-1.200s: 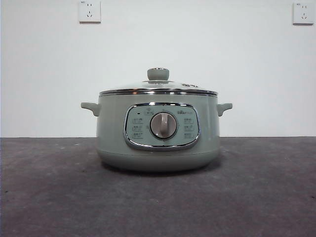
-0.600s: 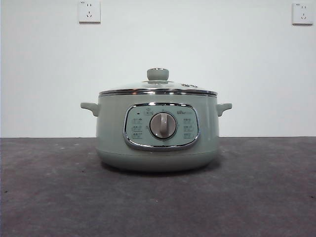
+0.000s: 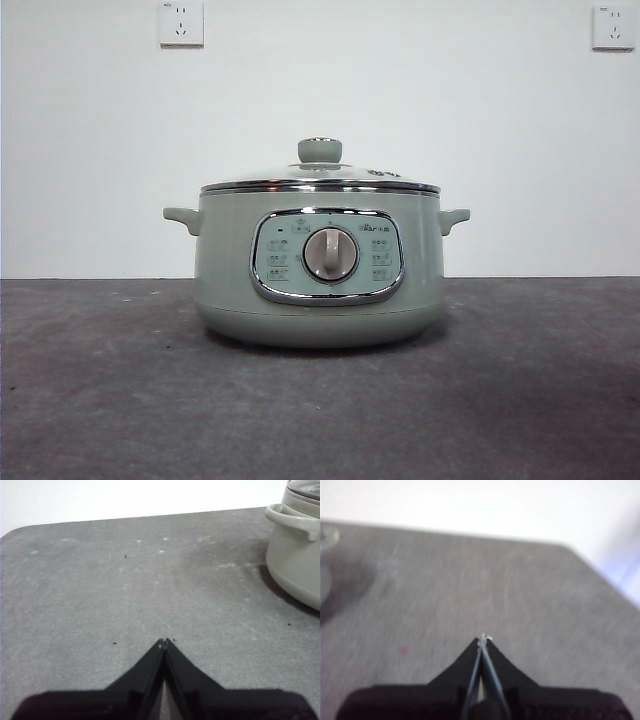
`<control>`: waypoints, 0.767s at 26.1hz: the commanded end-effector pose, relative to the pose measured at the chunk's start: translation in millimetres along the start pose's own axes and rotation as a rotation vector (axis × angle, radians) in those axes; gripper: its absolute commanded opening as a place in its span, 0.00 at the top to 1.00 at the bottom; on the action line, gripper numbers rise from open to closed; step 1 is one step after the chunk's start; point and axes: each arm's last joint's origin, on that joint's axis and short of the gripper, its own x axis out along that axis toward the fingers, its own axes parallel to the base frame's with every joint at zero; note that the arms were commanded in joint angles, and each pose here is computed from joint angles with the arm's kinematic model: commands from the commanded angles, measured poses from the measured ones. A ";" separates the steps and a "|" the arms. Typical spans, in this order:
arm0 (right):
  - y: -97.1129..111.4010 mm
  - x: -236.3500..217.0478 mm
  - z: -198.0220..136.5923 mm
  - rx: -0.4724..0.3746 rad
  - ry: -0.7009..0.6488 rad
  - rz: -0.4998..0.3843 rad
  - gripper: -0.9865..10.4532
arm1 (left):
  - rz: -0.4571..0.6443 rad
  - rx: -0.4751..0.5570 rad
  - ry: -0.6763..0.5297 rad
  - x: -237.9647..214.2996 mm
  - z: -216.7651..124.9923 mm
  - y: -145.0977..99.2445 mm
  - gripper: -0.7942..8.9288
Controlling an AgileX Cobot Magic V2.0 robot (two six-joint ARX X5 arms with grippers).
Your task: Pick up the corn,open the lid,put the corn in the pot,close the lid
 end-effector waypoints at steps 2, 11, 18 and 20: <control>2.9 5.9 -16.4 0.029 -0.010 0.006 0.92 | -0.001 -0.006 0.003 1.0 -2.5 0.1 0.92; 4.5 10.8 -26.2 0.089 -0.009 0.006 0.91 | 0.000 -0.006 0.003 0.9 -2.4 0.1 0.92; 4.5 10.8 -26.0 0.091 -0.012 0.006 0.91 | 0.000 -0.006 0.003 0.9 -2.4 0.1 0.92; 4.5 10.8 -25.9 0.091 -0.012 0.006 0.91 | 0.000 -0.006 0.003 0.9 -2.4 0.1 0.92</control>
